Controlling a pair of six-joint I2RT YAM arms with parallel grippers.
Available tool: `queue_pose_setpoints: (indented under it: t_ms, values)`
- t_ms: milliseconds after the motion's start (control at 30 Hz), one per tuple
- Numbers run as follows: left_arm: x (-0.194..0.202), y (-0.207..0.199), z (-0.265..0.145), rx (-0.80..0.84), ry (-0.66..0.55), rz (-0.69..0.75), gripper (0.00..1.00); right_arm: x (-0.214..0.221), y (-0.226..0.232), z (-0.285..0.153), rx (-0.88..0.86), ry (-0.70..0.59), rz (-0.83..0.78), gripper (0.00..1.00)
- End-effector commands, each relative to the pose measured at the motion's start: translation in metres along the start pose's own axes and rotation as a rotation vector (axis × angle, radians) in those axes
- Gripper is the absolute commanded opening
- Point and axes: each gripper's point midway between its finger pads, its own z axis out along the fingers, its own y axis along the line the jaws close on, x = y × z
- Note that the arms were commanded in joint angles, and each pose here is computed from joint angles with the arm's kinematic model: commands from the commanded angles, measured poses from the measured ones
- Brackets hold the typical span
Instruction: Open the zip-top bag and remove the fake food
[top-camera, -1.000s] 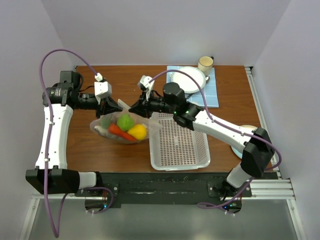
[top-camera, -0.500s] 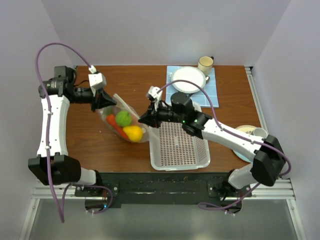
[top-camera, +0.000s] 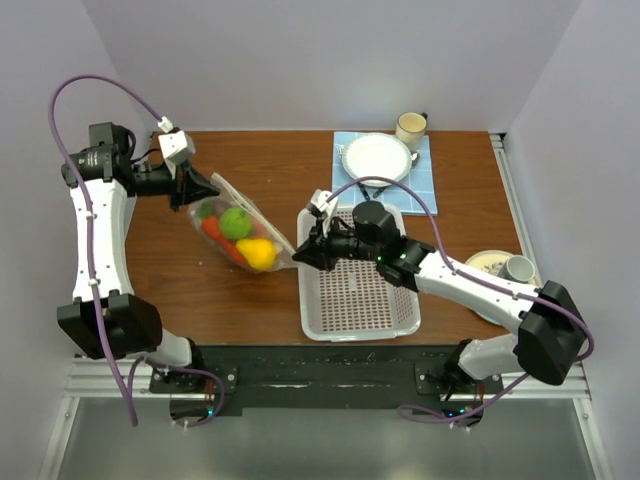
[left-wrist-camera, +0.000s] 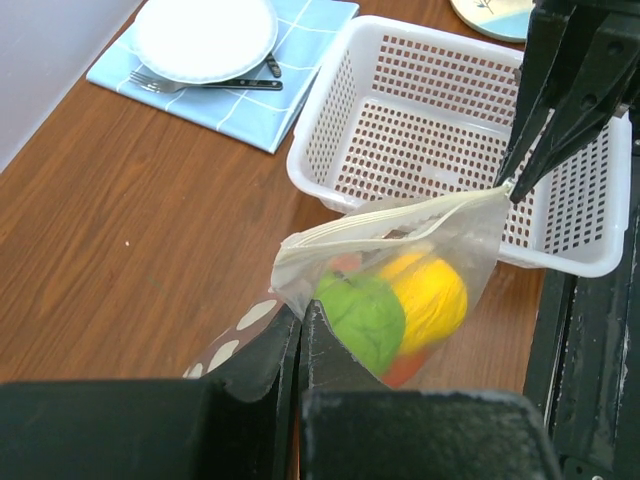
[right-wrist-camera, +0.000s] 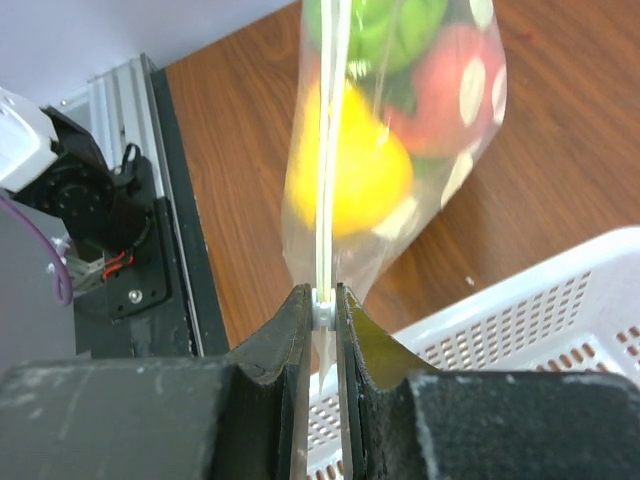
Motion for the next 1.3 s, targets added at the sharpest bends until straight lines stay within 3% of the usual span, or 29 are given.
queue_pose_setpoints:
  t_ms: [0, 133, 233, 267, 333, 367, 433, 467, 733, 1267]
  values:
    - [-0.014, 0.012, -0.011, -0.045, -0.043, 0.063, 0.0, 0.025, -0.001, -0.01, 0.025, 0.058, 0.049, 0.1]
    - [-0.017, 0.021, -0.014, -0.056, -0.036, 0.058, 0.0, 0.046, -0.004, -0.018, 0.056, 0.088, 0.072, 0.16]
    - [-0.017, 0.021, -0.012, -0.04, -0.056, 0.042, 0.0, 0.044, -0.005, -0.019, 0.068, 0.087, 0.07, 0.31]
    - [-0.018, 0.018, -0.011, -0.033, -0.064, 0.041, 0.0, 0.042, -0.007, -0.02, 0.074, 0.083, 0.064, 0.46]
    - [-0.013, 0.012, -0.006, -0.01, -0.077, 0.016, 0.0, 0.027, -0.007, -0.019, 0.08, 0.063, 0.05, 0.63]
    - [-0.013, 0.007, -0.006, -0.006, -0.078, 0.02, 0.0, 0.022, -0.007, -0.018, 0.081, 0.061, 0.04, 0.79]
    - [-0.001, -0.001, 0.001, 0.019, -0.069, -0.007, 0.0, 0.0, -0.005, -0.017, 0.078, 0.034, 0.016, 0.94]
    - [0.001, -0.007, 0.002, 0.024, -0.066, 0.001, 0.0, -0.003, -0.006, -0.016, 0.084, 0.045, 0.002, 0.96]
    - [0.033, -0.043, 0.022, 0.102, 0.007, 0.001, 0.0, -0.07, -0.036, -0.015, 0.252, -0.055, -0.137, 0.98]
    - [0.046, -0.058, 0.021, 0.094, 0.064, 0.028, 0.0, -0.06, -0.085, 0.047, 0.329, -0.024, -0.162, 0.94]
